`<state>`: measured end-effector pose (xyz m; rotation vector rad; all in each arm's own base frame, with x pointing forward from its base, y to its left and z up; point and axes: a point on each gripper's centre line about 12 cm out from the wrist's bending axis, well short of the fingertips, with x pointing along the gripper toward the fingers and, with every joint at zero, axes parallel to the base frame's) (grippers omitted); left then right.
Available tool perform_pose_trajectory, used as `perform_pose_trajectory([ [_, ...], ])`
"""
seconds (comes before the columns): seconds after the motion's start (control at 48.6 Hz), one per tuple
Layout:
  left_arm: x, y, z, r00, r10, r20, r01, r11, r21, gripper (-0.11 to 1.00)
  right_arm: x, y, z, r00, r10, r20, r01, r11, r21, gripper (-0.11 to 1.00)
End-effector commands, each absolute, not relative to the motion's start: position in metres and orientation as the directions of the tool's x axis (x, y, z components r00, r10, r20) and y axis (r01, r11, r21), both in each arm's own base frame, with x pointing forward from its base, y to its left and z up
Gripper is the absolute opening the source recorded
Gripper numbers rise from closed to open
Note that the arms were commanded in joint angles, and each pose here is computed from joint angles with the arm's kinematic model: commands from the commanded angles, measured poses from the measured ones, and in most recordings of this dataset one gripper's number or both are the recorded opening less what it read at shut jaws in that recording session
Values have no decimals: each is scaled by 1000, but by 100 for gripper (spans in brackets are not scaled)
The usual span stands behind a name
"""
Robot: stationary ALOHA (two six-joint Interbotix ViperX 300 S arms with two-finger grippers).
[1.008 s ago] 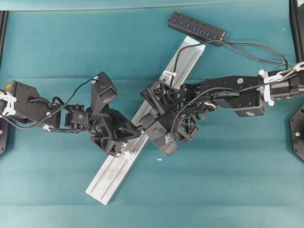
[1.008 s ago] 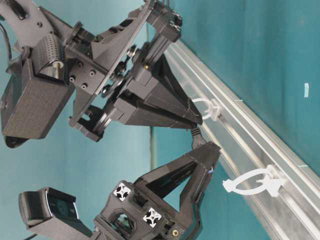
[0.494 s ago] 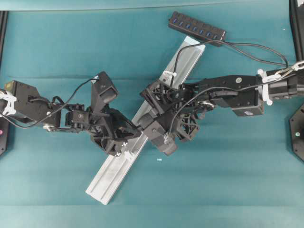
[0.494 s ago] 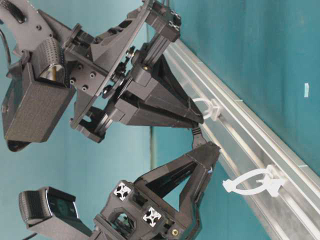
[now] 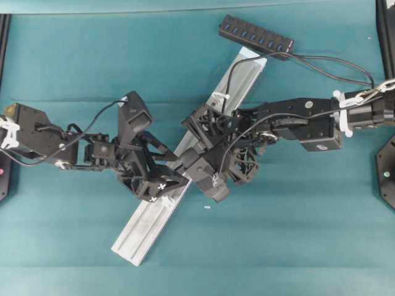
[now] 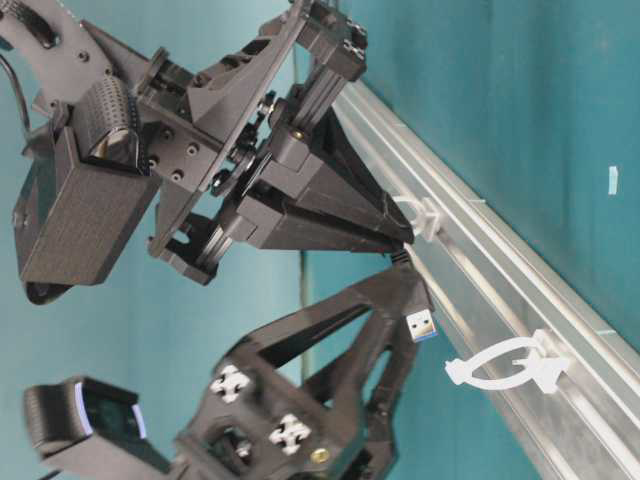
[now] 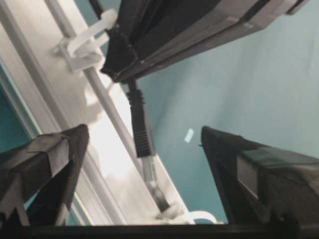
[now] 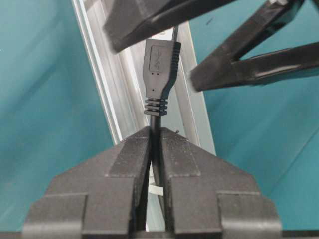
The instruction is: Pass the USB cable through three rings with both arms.
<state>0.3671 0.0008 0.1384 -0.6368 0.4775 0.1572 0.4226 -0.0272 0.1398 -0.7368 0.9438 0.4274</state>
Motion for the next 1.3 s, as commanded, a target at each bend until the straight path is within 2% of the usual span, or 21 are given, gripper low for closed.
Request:
perform_pose_trajectory([
  [0.0, 362, 0, 155, 901, -7, -433, -254, 801, -542, 98, 426, -26, 141, 538, 17, -843, -627, 676, -386, 6],
  [0.247, 322, -7, 176, 915, -25, -403, -216, 813, -541, 98, 425, -27, 139, 531, -11, -847, -669, 608, -427, 6],
  [0.473, 294, -18, 190, 874, -56, -484, -230, 828, -511, 98, 428, -17, 140, 535, -10, -845, -728, 502, -467, 6],
  [0.761, 271, -27, 208, 866, -87, -493, -211, 829, -517, 98, 438, -4, 143, 555, 7, -832, -734, 475, -485, 6],
  [1.275, 266, -32, 204, 853, -101, -511, -213, 828, -519, 98, 441, 1, 135, 544, 13, -839, -745, 466, -477, 6],
])
